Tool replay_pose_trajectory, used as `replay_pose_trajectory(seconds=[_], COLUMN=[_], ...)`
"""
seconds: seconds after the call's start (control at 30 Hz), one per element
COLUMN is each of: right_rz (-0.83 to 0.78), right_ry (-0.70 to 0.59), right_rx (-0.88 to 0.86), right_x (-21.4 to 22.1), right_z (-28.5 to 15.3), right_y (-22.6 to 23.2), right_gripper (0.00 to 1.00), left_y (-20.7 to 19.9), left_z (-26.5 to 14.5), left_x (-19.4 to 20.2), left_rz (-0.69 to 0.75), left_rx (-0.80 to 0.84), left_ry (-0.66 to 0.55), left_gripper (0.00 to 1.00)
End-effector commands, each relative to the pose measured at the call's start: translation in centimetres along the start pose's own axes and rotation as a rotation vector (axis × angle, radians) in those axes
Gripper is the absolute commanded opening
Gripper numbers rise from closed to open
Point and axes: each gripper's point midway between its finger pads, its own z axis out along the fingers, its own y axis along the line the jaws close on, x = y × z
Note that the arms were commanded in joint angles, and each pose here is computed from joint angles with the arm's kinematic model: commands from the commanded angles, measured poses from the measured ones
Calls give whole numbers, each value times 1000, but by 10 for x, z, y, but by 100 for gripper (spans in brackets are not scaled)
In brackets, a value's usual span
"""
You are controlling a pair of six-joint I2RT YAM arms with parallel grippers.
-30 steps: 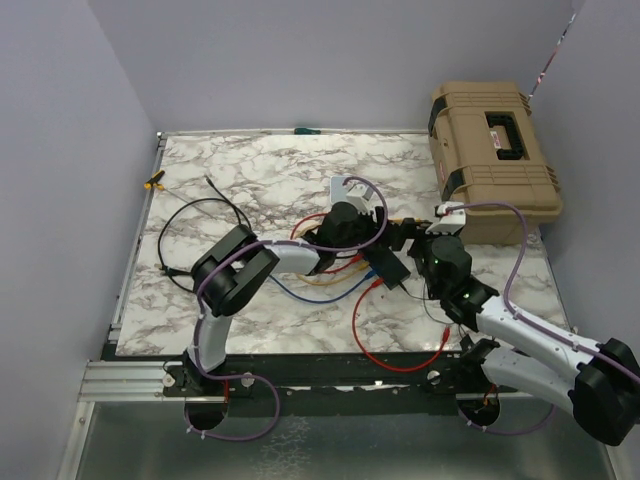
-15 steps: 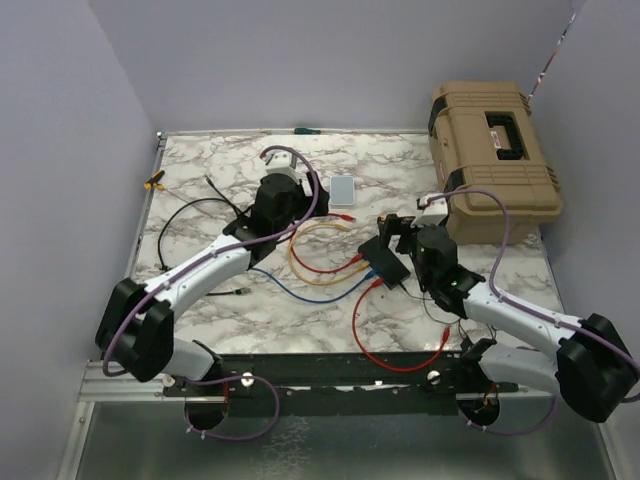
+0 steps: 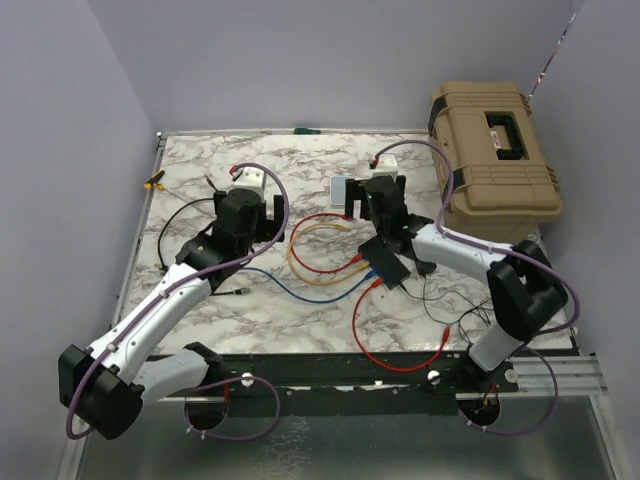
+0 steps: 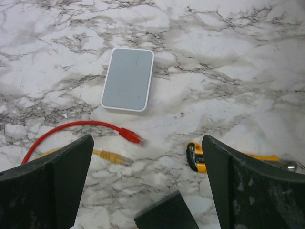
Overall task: Insert the plug into the switch port
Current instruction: Adjust the switch port at the center of the board.
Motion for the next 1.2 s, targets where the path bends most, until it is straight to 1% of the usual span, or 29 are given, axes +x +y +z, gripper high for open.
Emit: replay_pose_trajectory(seconds=[0.0, 0.1, 0.2, 0.37, 0.7, 0.77, 0.83, 1.03, 1.17], right_rz=[-58, -78, -56, -41, 12, 0, -8, 18, -1], right_ry=[96, 112, 139, 206, 303, 312, 318, 317, 249], right_rx=[43, 91, 115, 111, 150, 110, 34, -218, -422], right_x=[13, 17, 25, 46, 85, 88, 90, 83, 64], right_z=[32, 59, 82, 109, 129, 131, 134, 136, 126], right_y=[13, 16, 19, 28, 20, 27, 39, 97, 141], right_gripper=[100, 100, 100, 100, 100, 100, 100, 100, 100], left_y=[35, 42, 53, 54, 55, 56, 58, 61, 62], left_z=[-8, -17, -29, -41, -47, -48, -47, -42, -38], left_x=[23, 23, 15, 4, -1, -2, -1, 2, 4], left_rz=[101, 94, 73, 36, 16, 13, 11, 11, 11], left_rx=[-103, -115, -150, -118, -101, -105, -109, -121, -127], left_ry=[22, -13, -64, -135, -165, -168, -167, -150, -138], left_gripper=[99, 99, 99, 99, 99, 99, 99, 99, 99])
